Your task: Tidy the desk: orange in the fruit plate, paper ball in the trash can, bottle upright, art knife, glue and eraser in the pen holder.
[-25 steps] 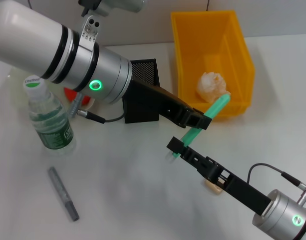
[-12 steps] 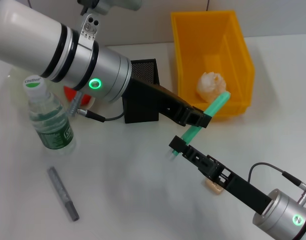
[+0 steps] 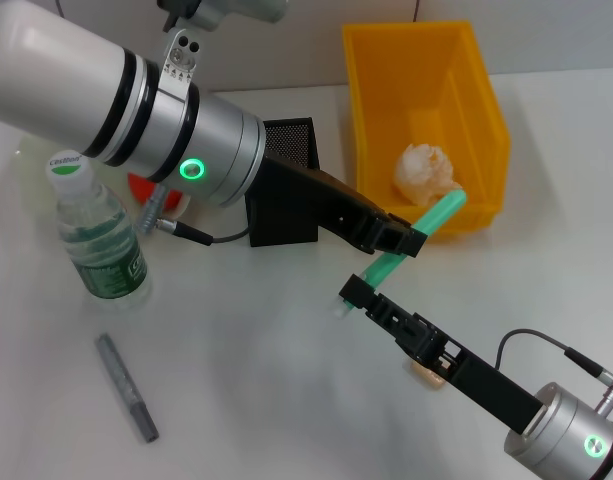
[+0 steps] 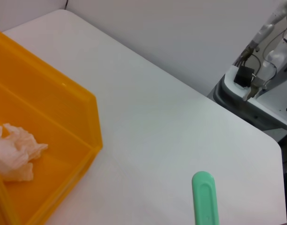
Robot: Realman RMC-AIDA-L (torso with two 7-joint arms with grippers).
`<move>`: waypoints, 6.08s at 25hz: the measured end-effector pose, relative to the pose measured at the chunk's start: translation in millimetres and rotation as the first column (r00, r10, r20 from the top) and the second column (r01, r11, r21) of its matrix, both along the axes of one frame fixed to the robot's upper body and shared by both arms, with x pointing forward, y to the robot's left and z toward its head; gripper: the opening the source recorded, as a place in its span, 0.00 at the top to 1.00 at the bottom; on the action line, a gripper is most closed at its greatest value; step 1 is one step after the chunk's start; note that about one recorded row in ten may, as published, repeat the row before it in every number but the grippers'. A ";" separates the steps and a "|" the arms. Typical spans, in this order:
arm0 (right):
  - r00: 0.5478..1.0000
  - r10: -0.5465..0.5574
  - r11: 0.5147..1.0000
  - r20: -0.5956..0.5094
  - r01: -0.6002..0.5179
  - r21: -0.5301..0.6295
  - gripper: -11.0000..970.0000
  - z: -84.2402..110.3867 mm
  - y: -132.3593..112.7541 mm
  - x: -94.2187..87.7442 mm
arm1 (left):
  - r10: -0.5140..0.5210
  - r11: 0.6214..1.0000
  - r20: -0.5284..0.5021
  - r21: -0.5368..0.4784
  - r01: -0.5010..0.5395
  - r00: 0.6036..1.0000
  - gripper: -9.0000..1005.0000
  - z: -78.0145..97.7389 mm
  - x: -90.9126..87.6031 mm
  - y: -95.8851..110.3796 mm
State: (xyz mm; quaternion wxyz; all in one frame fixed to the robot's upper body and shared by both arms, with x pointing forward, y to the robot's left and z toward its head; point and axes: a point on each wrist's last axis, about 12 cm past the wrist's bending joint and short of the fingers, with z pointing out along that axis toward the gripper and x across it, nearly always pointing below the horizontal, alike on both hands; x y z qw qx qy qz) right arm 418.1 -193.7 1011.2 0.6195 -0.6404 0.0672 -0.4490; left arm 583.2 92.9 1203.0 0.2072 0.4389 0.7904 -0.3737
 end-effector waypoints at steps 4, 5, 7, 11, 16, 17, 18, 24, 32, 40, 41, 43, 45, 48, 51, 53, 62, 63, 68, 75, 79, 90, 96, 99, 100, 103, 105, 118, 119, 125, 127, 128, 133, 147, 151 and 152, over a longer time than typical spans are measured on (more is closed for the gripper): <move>1.000 -0.006 1.000 0.001 0.006 -0.004 0.80 -0.7 -0.6 -1.4 | 0.002 1.000 0.001 -0.004 -0.002 1.000 0.81 -0.5 0.1 0.3; 1.000 -0.007 1.000 0.002 0.007 -0.006 0.80 -0.9 -0.7 -1.8 | 0.004 1.000 0.001 -0.006 -0.004 1.000 0.81 -0.6 0.2 0.4; 1.000 -0.008 1.000 0.002 0.008 -0.007 0.80 -1.1 -0.8 -2.4 | 0.012 1.000 0.002 -0.014 -0.012 1.000 0.81 -0.5 0.8 0.4; 1.000 -0.008 1.000 0.003 0.008 -0.003 0.80 -1.0 -0.7 -3.6 | 0.024 0.999 0.002 -0.038 -0.024 1.000 0.77 0.8 1.8 0.8; 1.000 -0.010 1.000 0.003 0.010 -0.004 0.81 -1.2 -1.1 -4.1 | 0.021 0.999 0.006 -0.040 -0.021 1.000 0.73 0.9 1.8 1.1; 1.000 -0.010 1.000 0.003 0.010 -0.004 0.81 -1.3 -1.2 -4.2 | 0.021 0.999 0.006 -0.040 -0.020 1.000 0.71 0.9 1.8 1.1; 1.000 -0.010 1.000 0.003 0.010 -0.004 0.81 -1.3 -1.3 -4.3 | 0.021 0.999 0.006 -0.040 -0.020 1.000 0.68 0.8 1.8 1.2; 1.000 -0.014 1.000 0.000 0.014 -0.005 0.81 -2.0 -2.5 -6.1 | 0.019 0.998 0.024 -0.057 -0.017 1.000 0.57 2.7 1.8 3.6; 0.998 -0.049 0.996 -0.030 0.051 0.078 0.81 1.4 -3.0 -10.3 | 0.015 0.988 0.092 -0.157 -0.001 0.996 0.34 13.9 5.2 17.5; 0.982 -0.135 0.895 -0.133 0.179 0.409 0.81 23.3 -8.5 7.2 | -0.012 0.940 0.409 -0.306 0.150 0.912 0.19 27.1 -21.0 45.2; 0.979 -0.139 0.871 -0.152 0.194 0.452 0.80 25.9 -9.6 10.4 | -0.004 0.927 0.463 -0.330 0.176 0.886 0.19 28.1 -27.1 50.9; 0.971 -0.140 0.809 -0.195 0.226 0.543 0.80 30.7 -13.3 17.6 | 0.026 0.903 0.555 -0.370 0.218 0.831 0.19 25.8 -40.3 64.5; 0.965 -0.131 0.747 -0.229 0.248 0.616 0.80 34.4 -18.4 23.7 | 0.059 0.887 0.619 -0.393 0.244 0.783 0.19 21.6 -52.2 76.5; 0.962 -0.074 0.628 -0.262 0.249 0.737 0.80 42.0 -24.8 30.9 | 0.093 0.878 0.686 -0.398 0.266 0.722 0.19 8.1 -70.4 91.9; 0.966 0.030 0.486 -0.256 0.210 0.848 0.80 52.6 -26.7 36.9 | 0.110 0.880 0.738 -0.384 0.280 0.665 0.19 -14.7 -89.3 102.9; 0.963 0.106 0.409 -0.247 0.184 0.894 0.80 58.8 -25.0 42.7 | 0.133 0.879 0.754 -0.389 0.274 0.643 0.19 -32.2 -99.4 108.5; 0.843 0.516 0.069 -0.151 0.135 0.989 0.79 87.3 -17.9 67.6 | 0.289 0.821 0.641 -0.548 0.161 0.711 0.20 -92.5 -114.7 142.9; 0.824 0.547 0.050 -0.150 0.148 0.988 0.79 88.3 -18.2 70.8 | 0.289 0.821 0.641 -0.548 0.161 0.711 0.20 -92.5 -114.7 142.9; 0.682 0.707 0.006 -0.187 0.259 0.966 0.79 89.2 -16.2 89.1 | 0.324 0.807 0.603 -0.578 0.119 0.729 0.20 -108.4 -115.9 153.9; 0.539 0.788 0.102 -0.299 0.365 0.925 0.78 89.9 7.8 114.9 | 0.321 0.808 0.591 -0.579 0.112 0.740 0.20 -116.4 -116.3 153.5; 0.444 0.822 0.156 -0.357 0.428 0.890 0.78 89.5 22.2 129.8 | 0.319 0.810 0.580 -0.578 0.102 0.750 0.20 -121.4 -116.4 153.4; 0.326 0.811 0.259 -0.485 0.544 0.798 0.77 84.8 46.6 155.0 | 0.315 0.809 0.562 -0.581 0.093 0.765 0.20 -126.6 -120.1 153.1; 0.296 0.805 0.269 -0.515 0.591 0.760 0.77 80.3 47.9 162.3 | 0.317 0.809 0.556 -0.581 0.088 0.768 0.20 -127.9 -120.4 153.6; 0.288 0.800 0.277 -0.526 0.600 0.751 0.76 78.4 48.9 165.2 | 0.315 0.809 0.558 -0.581 0.090 0.768 0.20 -127.2 -118.7 153.2; 0.282 0.800 0.279 -0.529 0.606 0.745 0.76 77.8 49.4 166.6 | 0.315 0.808 0.558 -0.581 0.091 0.768 0.20 -127.1 -118.5 153.0; 0.264 0.799 0.287 -0.540 0.622 0.728 0.76 75.7 50.9 170.8 | 0.313 0.808 0.559 -0.581 0.094 0.768 0.20 -126.9 -118.0 152.6; 0.255 0.800 0.289 -0.544 0.630 0.721 0.76 74.6 51.8 172.4 | 0.312 0.809 0.559 -0.581 0.094 0.768 0.20 -126.9 -117.9 152.5; 0.251 0.801 0.287 -0.543 0.636 0.717 0.62 71.1 52.2 169.3 | 0.309 0.805 0.557 -0.585 0.100 0.771 0.20 -127.1 -119.9 152.3; 0.250 0.801 0.288 -0.544 0.635 0.716 0.59 71.0 52.2 169.2 | 0.309 0.804 0.557 -0.586 0.100 0.771 0.20 -127.1 -120.1 152.4; 0.254 0.816 0.271 -0.519 0.625 0.732 0.45 71.2 48.0 164.6 | 0.310 0.800 0.557 -0.591 0.106 0.770 0.20 -126.1 -121.3 153.8; 0.261 0.839 0.237 -0.478 0.615 0.752 0.41 72.7 40.0 160.2 | 0.310 0.798 0.561 -0.593 0.111 0.768 0.20 -126.0 -123.0 154.6; 0.263 0.853 0.215 -0.450 0.609 0.764 0.39 74.5 34.8 158.2 | 0.310 0.798 0.563 -0.592 0.112 0.766 0.20 -126.1 -123.4 154.8; 0.271 0.908 0.104 -0.319 0.594 0.798 0.32 77.1 -4.3 141.7 | 0.310 0.800 0.571 -0.589 0.116 0.760 0.20 -126.9 -124.8 155.4; 0.090 0.965 0.135 -0.247 0.637 0.759 0.30 71.2 -132.9 76.9 | 0.230 0.828 0.551 -0.544 0.137 0.802 0.20 -138.3 -129.7 152.7; -0.065 0.955 0.260 -0.290 0.654 0.710 0.30 92.0 -160.8 78.4 | 0.223 0.837 0.523 -0.536 0.113 0.822 0.20 -142.2 -130.3 154.2; -0.108 0.941 0.311 -0.320 0.650 0.693 0.30 100.1 -166.1 81.3 | 0.225 0.837 0.515 -0.537 0.106 0.827 0.20 -143.4 -130.8 154.7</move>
